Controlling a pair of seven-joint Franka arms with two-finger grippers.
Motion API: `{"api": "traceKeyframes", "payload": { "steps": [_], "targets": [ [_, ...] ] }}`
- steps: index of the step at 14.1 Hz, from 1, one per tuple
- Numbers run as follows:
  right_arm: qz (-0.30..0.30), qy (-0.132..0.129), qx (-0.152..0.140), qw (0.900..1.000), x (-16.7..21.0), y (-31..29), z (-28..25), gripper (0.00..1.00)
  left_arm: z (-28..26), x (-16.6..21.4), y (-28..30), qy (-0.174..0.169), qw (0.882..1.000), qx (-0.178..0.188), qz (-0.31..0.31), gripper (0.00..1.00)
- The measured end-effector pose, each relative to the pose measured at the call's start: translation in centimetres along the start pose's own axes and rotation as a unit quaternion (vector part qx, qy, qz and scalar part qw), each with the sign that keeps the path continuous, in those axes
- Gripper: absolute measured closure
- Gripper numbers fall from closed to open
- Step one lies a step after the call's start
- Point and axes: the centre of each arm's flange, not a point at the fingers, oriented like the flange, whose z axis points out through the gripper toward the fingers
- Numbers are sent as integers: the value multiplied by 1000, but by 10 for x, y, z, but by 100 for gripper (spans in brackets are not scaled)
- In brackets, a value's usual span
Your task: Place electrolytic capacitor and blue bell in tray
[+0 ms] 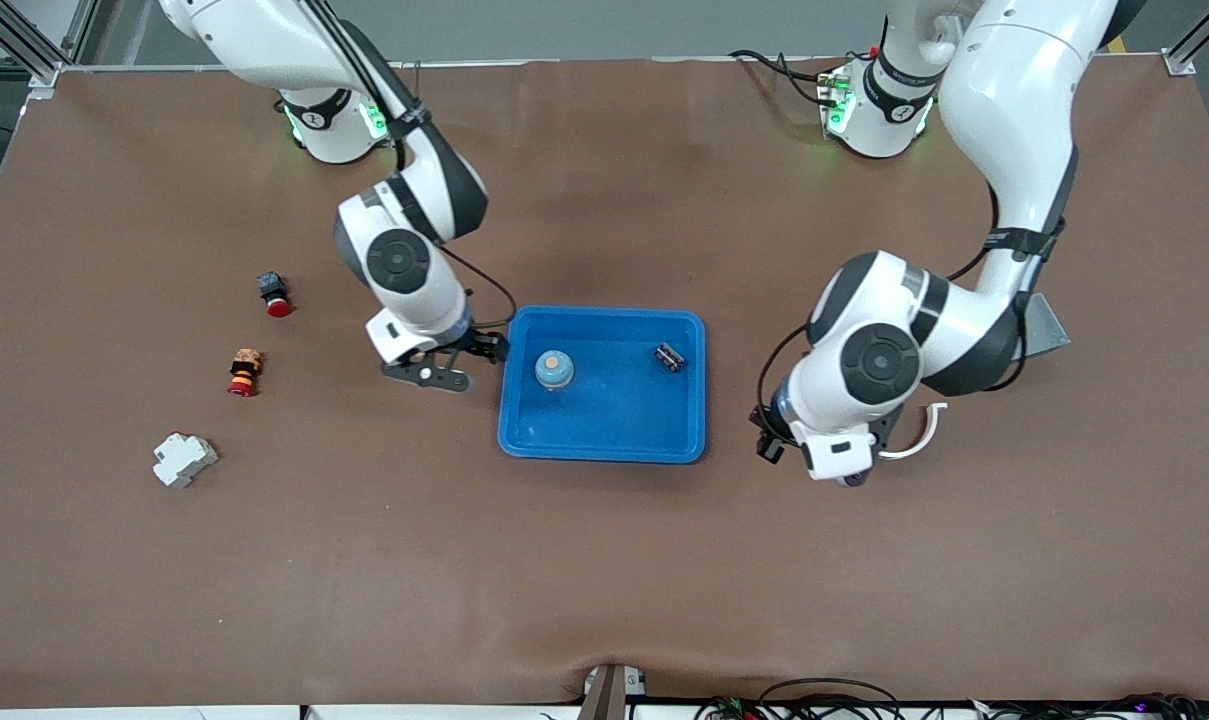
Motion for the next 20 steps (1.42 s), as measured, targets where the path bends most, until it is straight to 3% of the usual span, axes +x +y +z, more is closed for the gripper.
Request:
{"api": "traceKeyframes", "payload": {
  "steps": [5, 9, 20],
  "targets": [
    [-36, 0, 2, 999, 0, 45, 27, 0, 15, -41, 7, -1, 1000, 0, -11, 67],
    [-48, 4, 4, 999, -8, 64, 31, 0, 24, -72, 19, -6, 999, -39, -18, 67],
    [-52, 17, 13, 998, -35, 87, 62, 0, 69, -108, 34, -21, 997, -74, 5, 67]
  ]
}}
